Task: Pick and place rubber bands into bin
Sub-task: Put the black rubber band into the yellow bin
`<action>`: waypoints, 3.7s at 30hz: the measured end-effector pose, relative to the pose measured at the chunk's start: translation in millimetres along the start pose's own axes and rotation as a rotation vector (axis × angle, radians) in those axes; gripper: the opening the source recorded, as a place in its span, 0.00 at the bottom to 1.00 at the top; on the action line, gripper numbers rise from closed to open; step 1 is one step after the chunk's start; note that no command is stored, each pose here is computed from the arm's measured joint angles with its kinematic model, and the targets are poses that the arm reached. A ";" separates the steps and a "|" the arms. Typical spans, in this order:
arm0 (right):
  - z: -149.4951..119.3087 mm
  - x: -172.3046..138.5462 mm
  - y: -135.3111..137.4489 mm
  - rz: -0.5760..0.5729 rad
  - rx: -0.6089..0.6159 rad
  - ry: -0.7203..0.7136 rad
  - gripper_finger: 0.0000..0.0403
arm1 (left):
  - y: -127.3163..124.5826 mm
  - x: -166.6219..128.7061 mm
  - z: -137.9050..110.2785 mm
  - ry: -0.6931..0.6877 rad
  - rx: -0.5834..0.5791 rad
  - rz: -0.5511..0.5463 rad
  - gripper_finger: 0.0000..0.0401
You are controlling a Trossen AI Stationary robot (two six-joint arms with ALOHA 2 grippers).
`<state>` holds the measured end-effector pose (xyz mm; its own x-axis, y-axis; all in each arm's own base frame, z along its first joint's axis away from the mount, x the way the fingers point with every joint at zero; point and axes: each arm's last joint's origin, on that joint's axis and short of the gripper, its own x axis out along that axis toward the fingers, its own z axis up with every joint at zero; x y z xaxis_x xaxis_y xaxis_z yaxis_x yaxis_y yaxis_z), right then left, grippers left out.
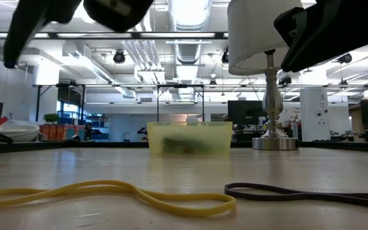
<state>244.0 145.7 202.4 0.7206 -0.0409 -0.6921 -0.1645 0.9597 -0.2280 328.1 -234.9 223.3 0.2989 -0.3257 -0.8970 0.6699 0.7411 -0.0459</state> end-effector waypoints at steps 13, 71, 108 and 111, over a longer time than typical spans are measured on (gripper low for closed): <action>-2.8 1.2 0.1 -0.001 0.001 0.003 0.14 | -14.1 22.9 -3.8 0.083 -0.056 -0.022 0.24; -2.3 1.2 0.2 0.001 0.004 -0.002 0.14 | 27.2 -27.6 -20.4 0.112 0.021 0.824 0.00; -12.8 4.7 0.3 -0.003 0.011 0.026 0.14 | 273.1 -96.8 -154.9 0.147 -0.442 0.762 0.12; -12.7 4.7 0.2 -0.004 0.011 0.025 0.14 | 272.8 -96.1 -155.7 0.151 -0.443 0.761 0.18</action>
<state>238.7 142.2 190.4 0.7043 -0.0513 -0.7080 -0.1540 0.9626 -0.2230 376.3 90.1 228.5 0.4415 0.4045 -0.8009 -0.0068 0.8941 0.4478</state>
